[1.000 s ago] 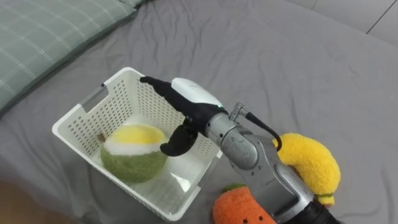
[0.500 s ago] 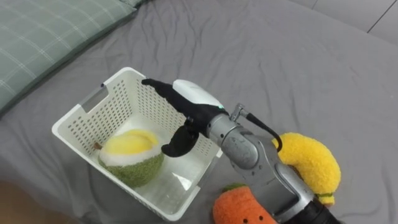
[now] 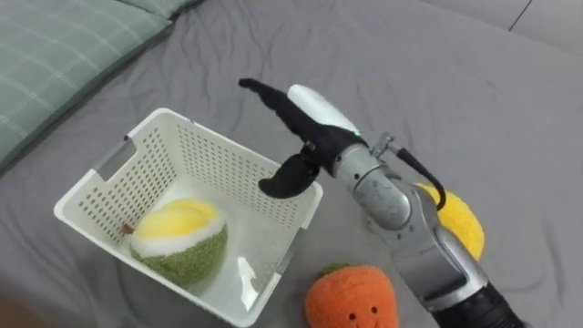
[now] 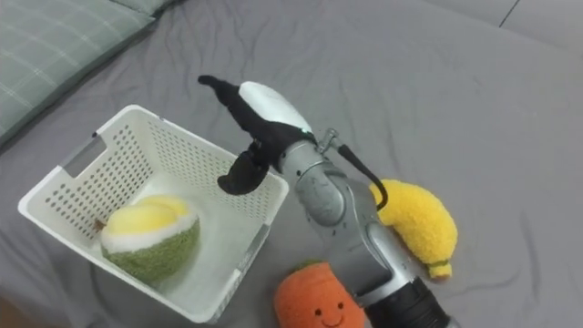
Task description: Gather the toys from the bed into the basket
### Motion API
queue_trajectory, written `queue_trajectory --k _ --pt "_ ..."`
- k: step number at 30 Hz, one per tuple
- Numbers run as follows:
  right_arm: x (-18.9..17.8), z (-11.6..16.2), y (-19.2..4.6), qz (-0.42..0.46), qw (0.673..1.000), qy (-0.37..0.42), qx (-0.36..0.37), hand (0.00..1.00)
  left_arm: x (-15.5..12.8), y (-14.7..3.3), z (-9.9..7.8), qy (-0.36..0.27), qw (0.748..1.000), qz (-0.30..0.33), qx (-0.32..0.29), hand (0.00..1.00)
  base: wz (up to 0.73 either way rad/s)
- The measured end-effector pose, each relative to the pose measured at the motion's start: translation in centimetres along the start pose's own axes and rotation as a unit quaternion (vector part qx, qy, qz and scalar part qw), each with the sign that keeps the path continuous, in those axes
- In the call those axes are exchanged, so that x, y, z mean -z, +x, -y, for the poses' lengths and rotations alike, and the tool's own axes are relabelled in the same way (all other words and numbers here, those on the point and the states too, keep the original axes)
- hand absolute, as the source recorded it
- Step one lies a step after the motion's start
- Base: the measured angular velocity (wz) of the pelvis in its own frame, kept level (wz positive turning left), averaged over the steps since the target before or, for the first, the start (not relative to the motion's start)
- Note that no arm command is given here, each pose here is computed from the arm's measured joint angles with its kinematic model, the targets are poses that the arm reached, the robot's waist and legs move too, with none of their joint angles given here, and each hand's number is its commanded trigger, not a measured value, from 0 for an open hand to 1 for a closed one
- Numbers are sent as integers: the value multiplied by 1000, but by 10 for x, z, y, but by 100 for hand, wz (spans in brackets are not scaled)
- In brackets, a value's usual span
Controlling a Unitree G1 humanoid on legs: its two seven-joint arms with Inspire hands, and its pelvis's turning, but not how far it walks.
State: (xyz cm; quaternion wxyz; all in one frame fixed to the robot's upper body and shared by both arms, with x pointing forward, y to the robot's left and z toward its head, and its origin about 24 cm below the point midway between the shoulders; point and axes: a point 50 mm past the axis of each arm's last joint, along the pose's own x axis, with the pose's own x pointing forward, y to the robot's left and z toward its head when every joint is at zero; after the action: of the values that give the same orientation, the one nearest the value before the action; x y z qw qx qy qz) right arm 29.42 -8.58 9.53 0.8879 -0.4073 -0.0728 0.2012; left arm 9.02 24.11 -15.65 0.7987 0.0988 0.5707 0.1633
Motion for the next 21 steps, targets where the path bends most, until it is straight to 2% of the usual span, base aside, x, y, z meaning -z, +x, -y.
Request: queue_trajectory --k 7,10,15,21 --pt "36 21 -18 -57 992 54 96 0 6 0 -5 -11 1000 -9 -11 0 -8" --pt "52 21 -29 -86 985 72 130 0 11 -1 -6 -15 1000 -15 -13 0 -9" --pt "70 12 -38 -123 976 110 141 0 29 -3 -9 -16 999 -36 -19 0 -6" --pt "90 24 -47 -154 959 143 189 0 44 -6 -14 -11 998 -54 -31 0 0"
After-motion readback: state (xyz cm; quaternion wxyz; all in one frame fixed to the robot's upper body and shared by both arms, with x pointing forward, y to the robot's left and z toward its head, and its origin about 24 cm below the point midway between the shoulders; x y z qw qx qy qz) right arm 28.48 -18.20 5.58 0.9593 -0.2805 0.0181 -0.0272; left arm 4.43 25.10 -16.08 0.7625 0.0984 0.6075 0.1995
